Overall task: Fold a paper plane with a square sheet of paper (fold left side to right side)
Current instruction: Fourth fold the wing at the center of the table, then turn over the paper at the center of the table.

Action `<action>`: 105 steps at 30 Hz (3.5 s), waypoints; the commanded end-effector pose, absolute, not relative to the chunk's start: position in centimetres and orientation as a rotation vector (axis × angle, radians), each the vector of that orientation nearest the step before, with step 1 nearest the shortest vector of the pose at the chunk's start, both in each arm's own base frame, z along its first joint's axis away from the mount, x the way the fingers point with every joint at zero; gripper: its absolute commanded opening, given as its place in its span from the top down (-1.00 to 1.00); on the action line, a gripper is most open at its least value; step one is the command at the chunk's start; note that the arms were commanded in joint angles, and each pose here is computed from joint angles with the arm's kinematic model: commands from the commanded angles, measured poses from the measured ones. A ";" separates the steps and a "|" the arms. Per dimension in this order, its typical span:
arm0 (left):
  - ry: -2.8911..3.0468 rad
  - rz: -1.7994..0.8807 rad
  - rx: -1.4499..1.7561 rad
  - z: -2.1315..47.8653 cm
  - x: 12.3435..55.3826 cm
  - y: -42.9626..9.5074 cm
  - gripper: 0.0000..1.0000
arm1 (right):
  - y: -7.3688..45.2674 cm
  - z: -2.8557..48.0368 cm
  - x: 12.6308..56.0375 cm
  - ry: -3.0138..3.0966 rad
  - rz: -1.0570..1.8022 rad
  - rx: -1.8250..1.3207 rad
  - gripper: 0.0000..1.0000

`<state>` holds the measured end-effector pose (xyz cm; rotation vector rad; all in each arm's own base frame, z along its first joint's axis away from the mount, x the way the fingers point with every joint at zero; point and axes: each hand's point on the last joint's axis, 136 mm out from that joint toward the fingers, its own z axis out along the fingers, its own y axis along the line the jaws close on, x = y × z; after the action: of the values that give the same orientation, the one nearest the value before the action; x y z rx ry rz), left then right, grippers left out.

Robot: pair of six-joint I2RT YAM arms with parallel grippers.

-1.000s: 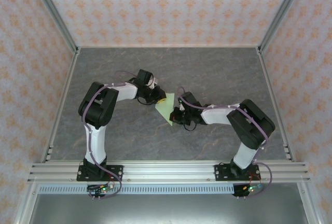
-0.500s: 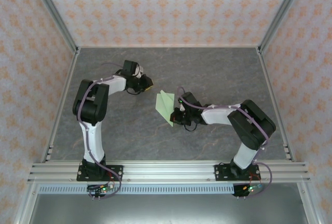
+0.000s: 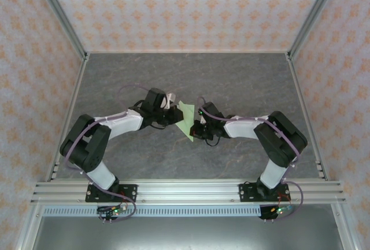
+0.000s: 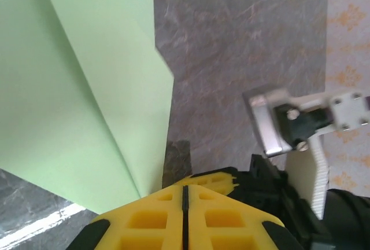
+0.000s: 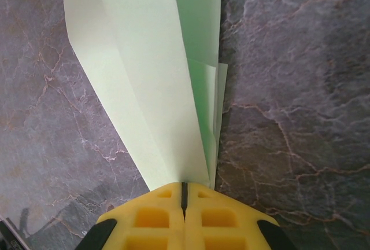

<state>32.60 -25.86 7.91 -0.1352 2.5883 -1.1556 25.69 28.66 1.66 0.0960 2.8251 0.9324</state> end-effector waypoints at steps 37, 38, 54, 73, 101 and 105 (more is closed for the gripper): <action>2.750 -1.029 -0.171 -0.4 33.6 -28.4 0.98 | 22.8 -4.2 20.2 3.140 0.523 0.141 0.88; 2.751 -1.018 -0.185 -0.6 33.8 -28.0 0.98 | 22.7 -4.3 20.1 3.146 0.517 0.140 0.89; 2.719 -0.985 -0.266 -0.2 40.2 -24.1 0.98 | 22.3 -4.5 19.5 3.163 0.509 0.122 0.89; 2.497 -1.033 -0.169 12.2 40.9 -22.5 0.31 | 28.8 4.9 25.2 2.801 0.932 -0.050 0.66; 2.615 -1.181 -0.230 4.1 40.3 -28.5 0.41 | 19.6 13.7 24.0 2.472 0.651 0.057 -0.34; 2.563 -1.187 -0.209 6.0 40.6 -28.5 0.78 | 19.7 14.6 23.9 2.431 0.768 0.091 -0.59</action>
<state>39.75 -27.59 3.09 -0.2678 2.6459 -1.1456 23.97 19.89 14.18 0.0605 2.4573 0.7033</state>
